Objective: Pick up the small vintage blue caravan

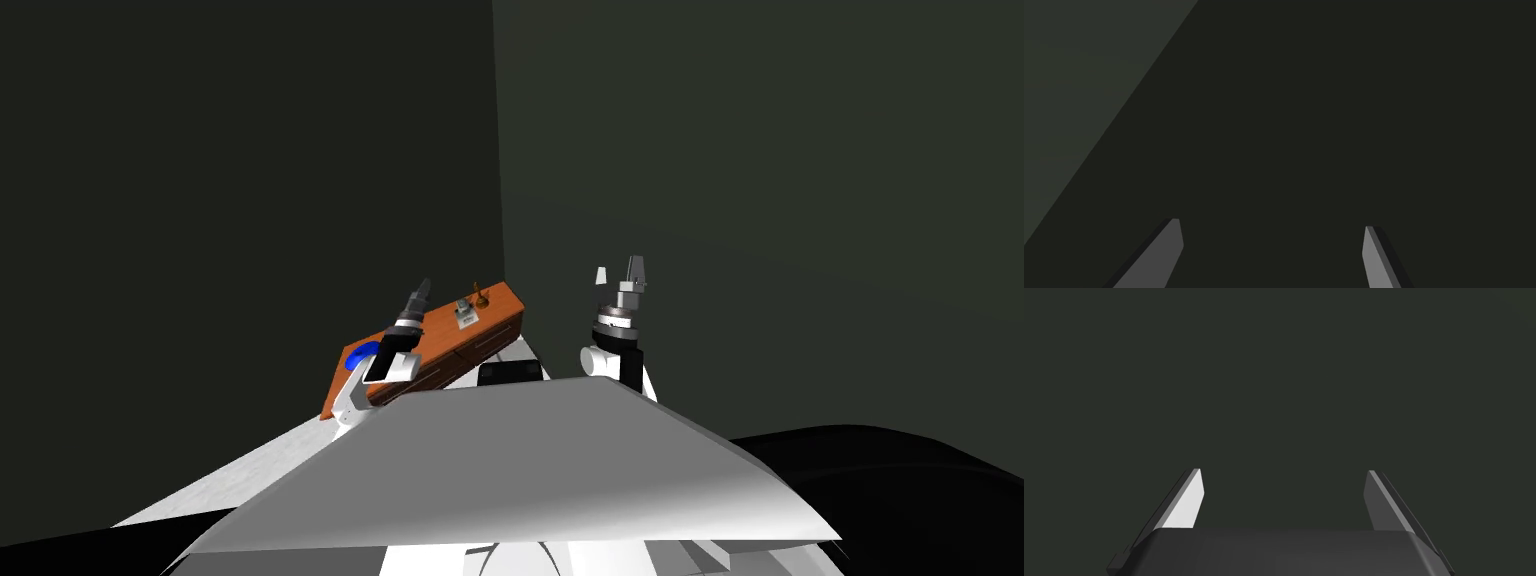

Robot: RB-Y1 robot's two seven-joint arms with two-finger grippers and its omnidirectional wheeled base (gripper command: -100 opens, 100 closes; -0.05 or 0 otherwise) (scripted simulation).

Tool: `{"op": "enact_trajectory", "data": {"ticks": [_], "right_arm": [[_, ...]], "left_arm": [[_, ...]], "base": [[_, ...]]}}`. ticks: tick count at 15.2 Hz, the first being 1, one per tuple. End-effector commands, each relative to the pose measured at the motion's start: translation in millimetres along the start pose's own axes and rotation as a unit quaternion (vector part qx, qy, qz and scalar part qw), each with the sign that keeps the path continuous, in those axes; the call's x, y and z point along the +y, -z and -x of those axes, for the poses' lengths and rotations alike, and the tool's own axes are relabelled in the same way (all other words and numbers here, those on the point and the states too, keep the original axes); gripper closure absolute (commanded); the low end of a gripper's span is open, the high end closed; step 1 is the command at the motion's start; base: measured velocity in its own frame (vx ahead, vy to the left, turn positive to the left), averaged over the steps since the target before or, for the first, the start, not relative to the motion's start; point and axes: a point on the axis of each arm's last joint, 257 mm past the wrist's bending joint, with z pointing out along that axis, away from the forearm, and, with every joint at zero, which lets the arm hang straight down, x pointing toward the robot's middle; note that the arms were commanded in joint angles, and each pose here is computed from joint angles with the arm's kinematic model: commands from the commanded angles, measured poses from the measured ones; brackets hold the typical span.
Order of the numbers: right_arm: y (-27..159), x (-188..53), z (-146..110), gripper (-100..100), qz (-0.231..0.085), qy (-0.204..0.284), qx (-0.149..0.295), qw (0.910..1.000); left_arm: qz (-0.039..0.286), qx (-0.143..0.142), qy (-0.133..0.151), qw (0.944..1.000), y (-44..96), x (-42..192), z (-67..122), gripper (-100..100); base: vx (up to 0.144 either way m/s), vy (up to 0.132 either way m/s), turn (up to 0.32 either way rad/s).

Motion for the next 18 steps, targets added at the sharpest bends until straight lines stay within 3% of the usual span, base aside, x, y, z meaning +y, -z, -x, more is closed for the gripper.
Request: {"op": "enact_trajectory", "data": {"ticks": [1, 2, 4, 5, 6, 7, 9, 10, 12, 13, 15, 16, 18], "right_arm": [[0.0, 0, 0, 0, 0.0, 0.0, 0.0, 1.0], [0.0, 0, 0, 0, 0.0, 0.0, 0.0, 1.0], [-0.1, 0, -1, 0, 0.0, -0.001, 0.001, 1.0], [-0.1, 0, -1, 0, 0.0, -0.001, 0.001, 1.0], [-0.1, 0, -1, 0, 0.0, -0.001, 0.001, 1.0], [-0.1, 0, -1, 0, 0.0, -0.001, 0.001, 1.0], [-0.1, 0, -1, 0, 0.0, -0.001, 0.001, 1.0], [-0.1, 0, -1, 0, 0.0, -0.001, 0.001, 1.0], [-0.1, 0, -1, 0, 0.0, -0.001, 0.001, 1.0], [-0.1, 0, -1, 0, 0.0, -0.001, 0.001, 1.0], [-0.1, 0, -1, 0, 0.0, -0.001, 0.001, 1.0], [-0.1, 0, -1, 0, 0.0, -0.001, 0.001, 1.0], [-0.1, 0, -1, 0, 0.0, -0.001, 0.001, 1.0]], "left_arm": [[0.029, 0.015, -0.01, 0.9994, 1.0, 20, -6.7, -100], [0.051, 0.027, -0.023, 0.9981, 1.3, 39, -11.8, -100], [0.063, 0.032, -0.023, 0.9972, 2.2, 46, -14.3, -100], [0.091, 0.046, -0.036, 0.9941, 4.3, 69, -20.0, -100], [0.098, 0.049, -0.036, 0.9933, 5.1, 72, -21.3, -100], [0.12, 0.061, -0.048, 0.9897, 7.5, 92, -25.2, -100], [0.133, 0.067, -0.048, 0.9877, 9.7, 99, -27.6, -100], [0.157, 0.08, -0.06, 0.9826, 13.8, 120, -31.5, -100], [0.167, 0.084, -0.06, 0.9804, 16.0, 125, -33.3, -100], [0.193, 0.098, -0.072, 0.9737, 21.6, 147, -36.8, -100], [0.202, 0.102, -0.072, 0.9714, 24.0, 151, -38.4, -100], [0.226, 0.115, -0.083, 0.9638, 30.6, 172, -41.1, -100], [0.236, 0.119, -0.083, 0.9607, 33.6, 177, -42.8, -100]], "base": [[-0.016, 0.026, -0.22], [-0.017, 0.031, -0.295], [-0.014, 0.032, -0.18], [-0.012, 0.023, -0.187], [-0.012, 0.022, -0.225], [-0.012, 0.028, -0.284], [-0.011, 0.027, -0.187], [-0.008, 0.021, -0.201], [-0.009, 0.02, -0.174], [-0.008, 0.017, -0.175], [-0.007, 0.02, -0.176], [-0.004, 0.021, -0.221], [-0.004, 0.022, -0.152]]}}
